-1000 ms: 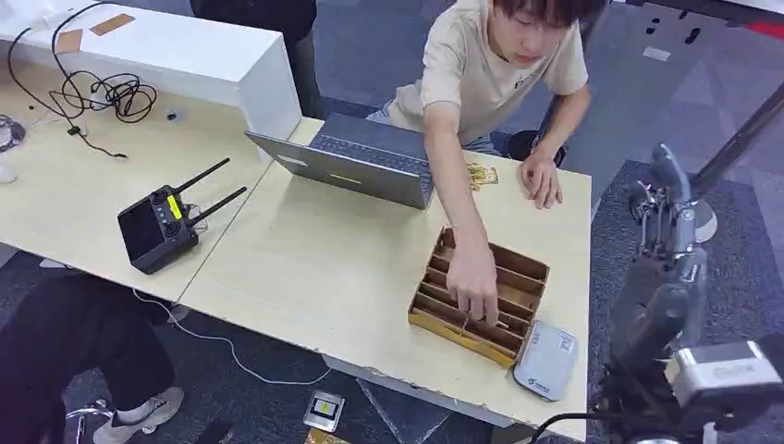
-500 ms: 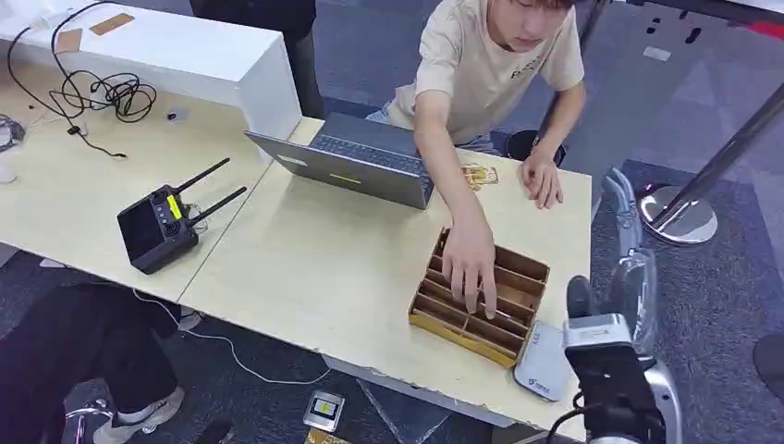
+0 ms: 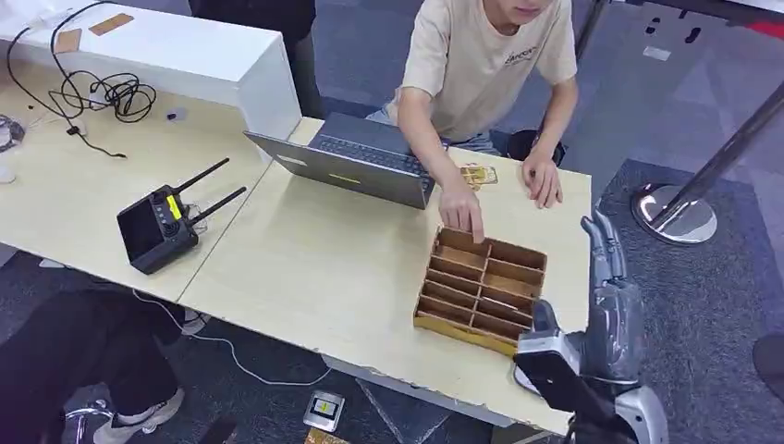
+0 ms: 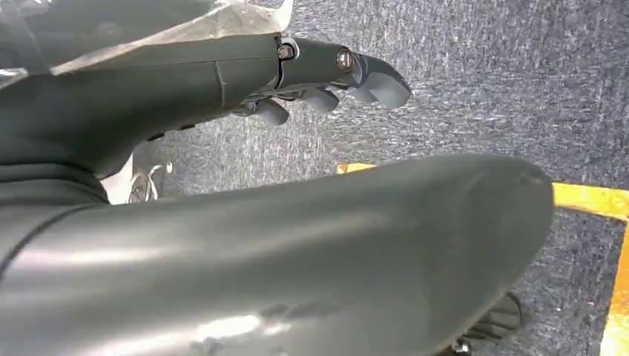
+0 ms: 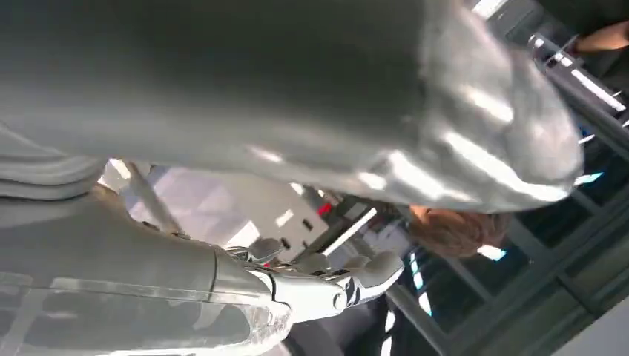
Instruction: Pass the card to the sensor for recognition and then transmit it.
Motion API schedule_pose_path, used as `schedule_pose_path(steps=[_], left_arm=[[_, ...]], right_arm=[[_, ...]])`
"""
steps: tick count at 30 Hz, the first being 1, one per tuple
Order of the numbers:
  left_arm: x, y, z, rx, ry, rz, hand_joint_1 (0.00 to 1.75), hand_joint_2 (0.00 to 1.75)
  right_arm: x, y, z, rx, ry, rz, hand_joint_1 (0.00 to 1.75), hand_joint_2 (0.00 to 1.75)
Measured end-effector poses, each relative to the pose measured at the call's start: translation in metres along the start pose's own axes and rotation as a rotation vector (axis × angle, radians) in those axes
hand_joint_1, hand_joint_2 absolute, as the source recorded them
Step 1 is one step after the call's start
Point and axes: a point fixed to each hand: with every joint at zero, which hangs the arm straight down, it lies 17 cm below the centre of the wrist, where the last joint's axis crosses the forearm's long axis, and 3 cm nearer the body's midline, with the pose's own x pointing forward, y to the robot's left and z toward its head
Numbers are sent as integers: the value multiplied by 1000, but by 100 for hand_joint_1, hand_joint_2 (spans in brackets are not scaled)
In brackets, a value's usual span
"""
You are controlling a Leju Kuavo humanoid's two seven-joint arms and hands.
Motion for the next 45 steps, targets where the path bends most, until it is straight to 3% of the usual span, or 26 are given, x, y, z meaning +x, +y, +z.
schedule_pose_path(steps=[7,8,24,33,45], left_arm=[[3,-6,2,-8,-17,-9,0,0],[5,-7,2,-12,-24,-11,0,0],[13,-20,6,-38,-62,-29,0,0],[14,-26,8,-48,-67,-37,0,0],[14,-29,9,-50,-71,-51,0,0]], right_arm=[[-4,10,12,-13,-7,70,0,0],[-3,14,13,-10,-15,81,0,175],[3,70,4,93,-83,99,0,175],[-26,106,4,162,-63,127,0,175],[-77,150,40,277,38,172,0,175]])
